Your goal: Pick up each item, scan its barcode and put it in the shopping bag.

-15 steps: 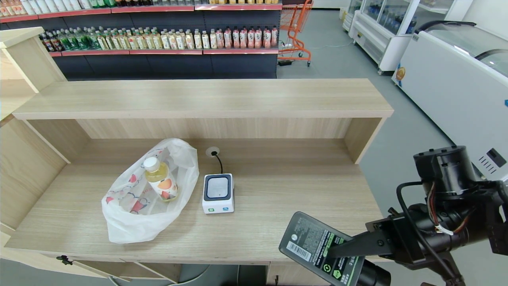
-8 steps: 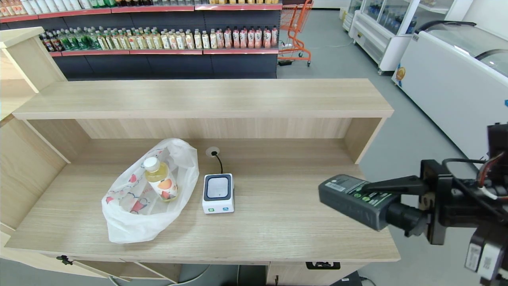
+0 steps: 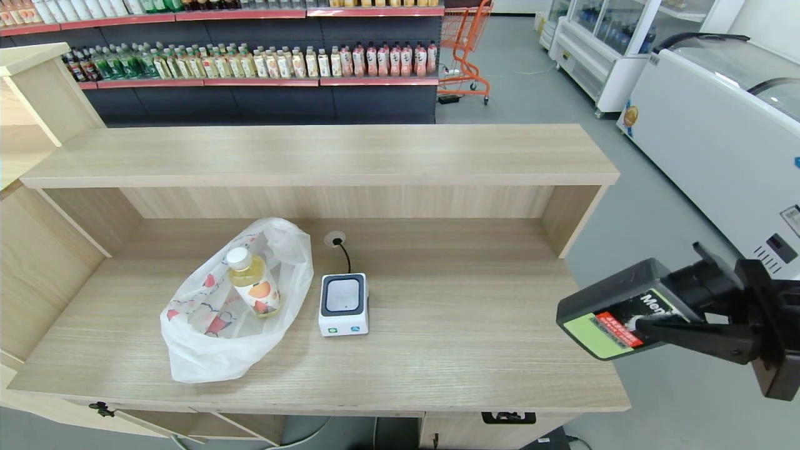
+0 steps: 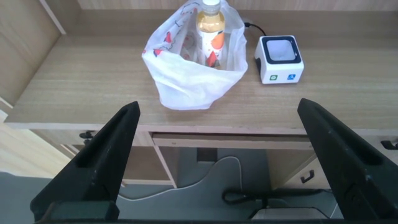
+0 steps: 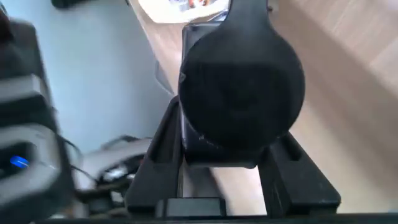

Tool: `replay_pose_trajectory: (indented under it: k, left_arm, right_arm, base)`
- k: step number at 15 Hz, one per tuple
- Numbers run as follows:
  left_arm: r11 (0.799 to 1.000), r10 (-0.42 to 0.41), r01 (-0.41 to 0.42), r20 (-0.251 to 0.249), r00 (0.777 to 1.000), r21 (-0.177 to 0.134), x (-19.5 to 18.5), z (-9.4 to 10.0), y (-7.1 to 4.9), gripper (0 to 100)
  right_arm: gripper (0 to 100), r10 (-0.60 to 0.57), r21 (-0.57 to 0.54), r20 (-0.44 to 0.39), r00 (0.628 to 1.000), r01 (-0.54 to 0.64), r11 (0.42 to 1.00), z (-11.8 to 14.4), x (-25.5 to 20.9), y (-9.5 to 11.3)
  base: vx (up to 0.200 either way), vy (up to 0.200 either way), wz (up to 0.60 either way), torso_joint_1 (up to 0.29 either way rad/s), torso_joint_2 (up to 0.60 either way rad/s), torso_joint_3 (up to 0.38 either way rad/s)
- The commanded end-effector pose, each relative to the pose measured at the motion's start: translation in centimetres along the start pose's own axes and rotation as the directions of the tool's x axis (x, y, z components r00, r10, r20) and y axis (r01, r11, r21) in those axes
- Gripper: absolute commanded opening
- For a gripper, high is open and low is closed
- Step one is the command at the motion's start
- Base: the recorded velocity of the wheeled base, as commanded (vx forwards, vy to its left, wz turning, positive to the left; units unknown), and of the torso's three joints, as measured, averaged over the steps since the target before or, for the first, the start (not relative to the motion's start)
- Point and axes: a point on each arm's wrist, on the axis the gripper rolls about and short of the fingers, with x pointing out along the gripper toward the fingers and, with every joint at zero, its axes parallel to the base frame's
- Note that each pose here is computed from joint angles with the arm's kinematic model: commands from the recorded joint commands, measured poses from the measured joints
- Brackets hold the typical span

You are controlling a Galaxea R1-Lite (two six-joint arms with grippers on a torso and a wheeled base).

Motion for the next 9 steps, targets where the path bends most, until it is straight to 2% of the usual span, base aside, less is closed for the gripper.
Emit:
replay_pose_trajectory:
  k: [1, 2, 5, 7, 9]
  left_arm:
    - [1.0, 0.0, 0.0, 0.0, 1.0, 0.0, 0.0, 0.0, 0.0, 100]
    - [1.0, 0.0, 0.0, 0.0, 1.0, 0.0, 0.0, 0.0, 0.0, 100]
    - [1.0, 0.0, 0.0, 0.0, 1.0, 0.0, 0.0, 0.0, 0.0, 100]
    - [1.0, 0.0, 0.0, 0.0, 1.0, 0.0, 0.0, 0.0, 0.0, 100]
    - [1.0, 0.001, -0.001, 0.0, 1.0, 0.0, 0.0, 0.0, 0.0, 100]
  right_arm:
    - [0, -0.022, 0.293, -0.017, 1.0, 0.026, 0.956, -0.5, 0.0, -0.7]
    - [0, -0.017, 0.384, -0.023, 1.0, 0.024, 0.923, -0.9, 0.6, -1.5]
    - [0, -0.005, 0.546, -0.04, 0.999, 0.026, 0.837, -2.5, 2.4, -3.6]
    - [0, 0.01, 0.601, -0.056, 0.998, 0.026, 0.799, -3.5, 3.3, -4.5]
    - [0, 0.016, 0.614, -0.065, 0.998, 0.027, 0.789, -4.3, 3.9, -5.2]
  base:
    - [0.0, 0.0, 0.0, 0.0, 0.0, 0.0]
    - [0.0, 0.0, 0.0, 0.0, 0.0, 0.0]
    - [0.0, 0.0, 0.0, 0.0, 0.0, 0.0]
    - [0.0, 0.0, 0.0, 0.0, 0.0, 0.0]
    - [0.0, 0.0, 0.0, 0.0, 0.0, 0.0]
